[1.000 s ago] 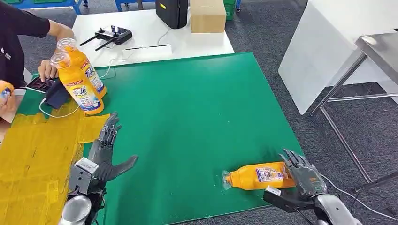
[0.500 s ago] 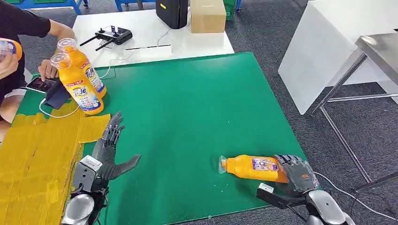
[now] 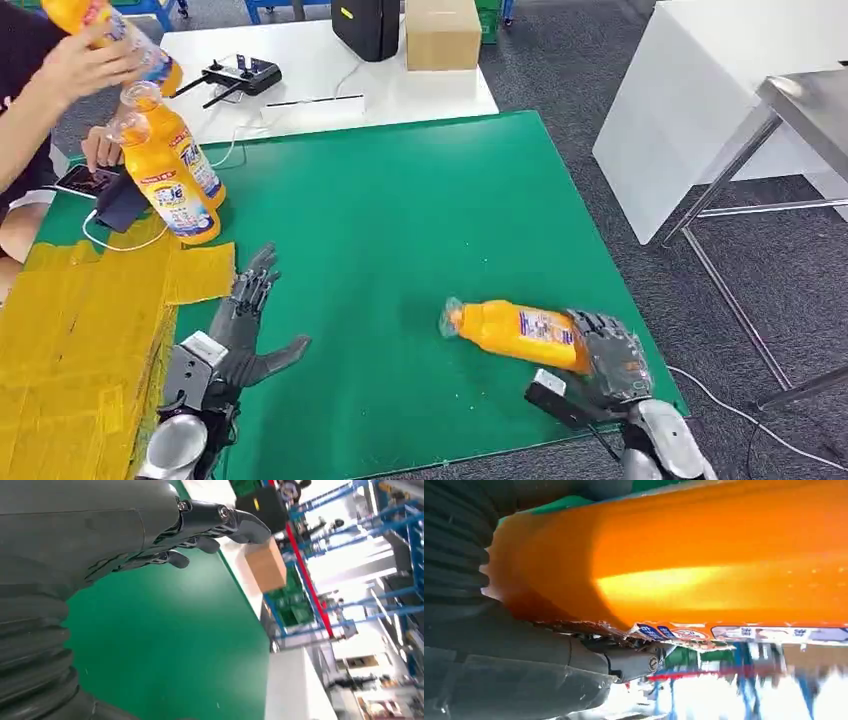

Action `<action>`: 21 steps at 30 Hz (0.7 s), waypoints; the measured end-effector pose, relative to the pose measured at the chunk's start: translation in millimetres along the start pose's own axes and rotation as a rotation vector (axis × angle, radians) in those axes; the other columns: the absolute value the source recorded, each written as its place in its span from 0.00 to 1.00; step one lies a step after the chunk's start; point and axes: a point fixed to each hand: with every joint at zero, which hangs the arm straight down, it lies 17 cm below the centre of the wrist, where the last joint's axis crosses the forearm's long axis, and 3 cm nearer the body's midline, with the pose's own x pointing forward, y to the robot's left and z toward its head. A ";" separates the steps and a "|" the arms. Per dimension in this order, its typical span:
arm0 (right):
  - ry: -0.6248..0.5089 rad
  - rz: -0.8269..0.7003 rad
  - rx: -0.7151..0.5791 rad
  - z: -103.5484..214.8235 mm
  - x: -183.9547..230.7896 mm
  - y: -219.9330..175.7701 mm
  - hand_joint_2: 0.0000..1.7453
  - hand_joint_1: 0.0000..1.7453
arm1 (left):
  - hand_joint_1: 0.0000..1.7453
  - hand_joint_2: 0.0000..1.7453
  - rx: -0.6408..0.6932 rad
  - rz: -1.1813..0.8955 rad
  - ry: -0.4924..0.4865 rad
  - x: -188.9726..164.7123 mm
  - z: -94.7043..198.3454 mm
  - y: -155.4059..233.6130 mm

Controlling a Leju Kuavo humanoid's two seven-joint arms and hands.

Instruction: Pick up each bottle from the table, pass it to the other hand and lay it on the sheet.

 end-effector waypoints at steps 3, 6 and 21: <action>0.007 -0.064 -0.080 -15.8 14.2 -16.8 1.00 1.00 | 0.00 1.00 -0.017 0.013 -0.006 3.1 0.4 -6.9; -0.019 -0.171 -0.171 -19.9 28.6 -32.9 1.00 1.00 | 0.00 1.00 -0.045 0.058 -0.009 6.1 1.2 -15.0; -0.115 -0.793 -0.263 -68.8 121.8 -24.3 1.00 1.00 | 0.00 1.00 -0.275 0.291 -0.111 52.3 -25.1 -78.4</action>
